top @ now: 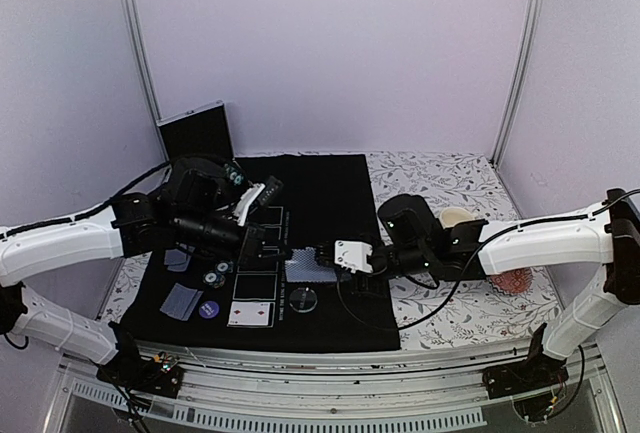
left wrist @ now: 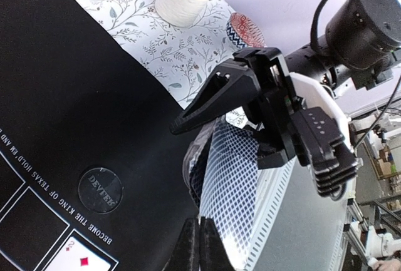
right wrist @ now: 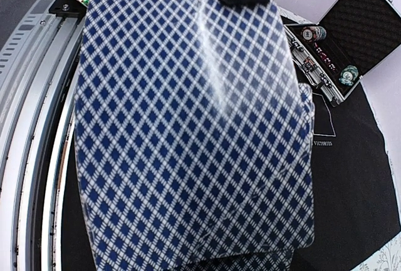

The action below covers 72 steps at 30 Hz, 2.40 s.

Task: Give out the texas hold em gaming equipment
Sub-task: Pick up the poker card from the face-down deck piles, then flop the poker card into the community card area.

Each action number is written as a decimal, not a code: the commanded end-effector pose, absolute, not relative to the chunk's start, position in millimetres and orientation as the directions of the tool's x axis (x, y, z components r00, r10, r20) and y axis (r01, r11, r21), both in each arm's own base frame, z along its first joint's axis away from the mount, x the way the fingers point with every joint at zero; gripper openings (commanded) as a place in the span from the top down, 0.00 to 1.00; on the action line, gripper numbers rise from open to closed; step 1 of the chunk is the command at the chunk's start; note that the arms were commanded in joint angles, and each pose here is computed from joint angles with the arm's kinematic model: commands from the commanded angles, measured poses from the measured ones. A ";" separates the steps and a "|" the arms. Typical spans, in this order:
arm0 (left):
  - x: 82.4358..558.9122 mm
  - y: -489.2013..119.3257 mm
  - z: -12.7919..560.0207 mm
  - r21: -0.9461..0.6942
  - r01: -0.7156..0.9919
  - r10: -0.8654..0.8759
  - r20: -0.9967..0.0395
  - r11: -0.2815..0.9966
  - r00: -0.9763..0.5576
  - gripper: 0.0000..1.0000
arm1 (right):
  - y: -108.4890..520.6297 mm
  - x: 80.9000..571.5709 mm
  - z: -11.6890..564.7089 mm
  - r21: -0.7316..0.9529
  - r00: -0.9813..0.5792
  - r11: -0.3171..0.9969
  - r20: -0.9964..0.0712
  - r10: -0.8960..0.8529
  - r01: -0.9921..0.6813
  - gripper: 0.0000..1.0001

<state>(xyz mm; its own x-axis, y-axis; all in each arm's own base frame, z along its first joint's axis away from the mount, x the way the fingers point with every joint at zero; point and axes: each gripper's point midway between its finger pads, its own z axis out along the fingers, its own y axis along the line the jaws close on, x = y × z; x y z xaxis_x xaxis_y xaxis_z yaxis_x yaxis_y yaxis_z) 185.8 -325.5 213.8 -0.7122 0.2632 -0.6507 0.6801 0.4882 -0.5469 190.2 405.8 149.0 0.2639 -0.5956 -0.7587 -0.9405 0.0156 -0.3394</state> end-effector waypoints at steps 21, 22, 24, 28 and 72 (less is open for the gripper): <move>229.6 -159.5 161.2 -0.011 0.275 0.244 -0.434 0.961 -0.867 1.00 | 374.8 206.6 153.8 -0.329 0.209 0.104 -0.782 -0.587 -0.938 0.49; 227.7 -155.0 154.2 0.015 0.265 0.247 -0.409 0.964 -0.879 1.00 | 375.3 206.7 154.6 -0.330 0.210 0.104 -0.783 -0.586 -0.938 0.49; 227.8 -149.1 145.7 0.064 0.247 0.252 -0.378 0.967 -0.891 1.00 | 376.2 206.5 155.3 -0.329 0.212 0.100 -0.783 -0.584 -0.939 0.49; 232.9 -146.1 137.1 0.153 0.243 0.282 -0.352 0.958 -0.892 1.00 | 376.0 205.9 155.4 -0.327 0.211 0.099 -0.784 -0.584 -0.940 0.49; 256.9 -273.2 42.4 -0.136 0.385 0.341 -0.268 0.913 -0.901 1.00 | 362.6 198.9 153.2 -0.309 0.183 0.124 -0.792 -0.582 -0.943 0.49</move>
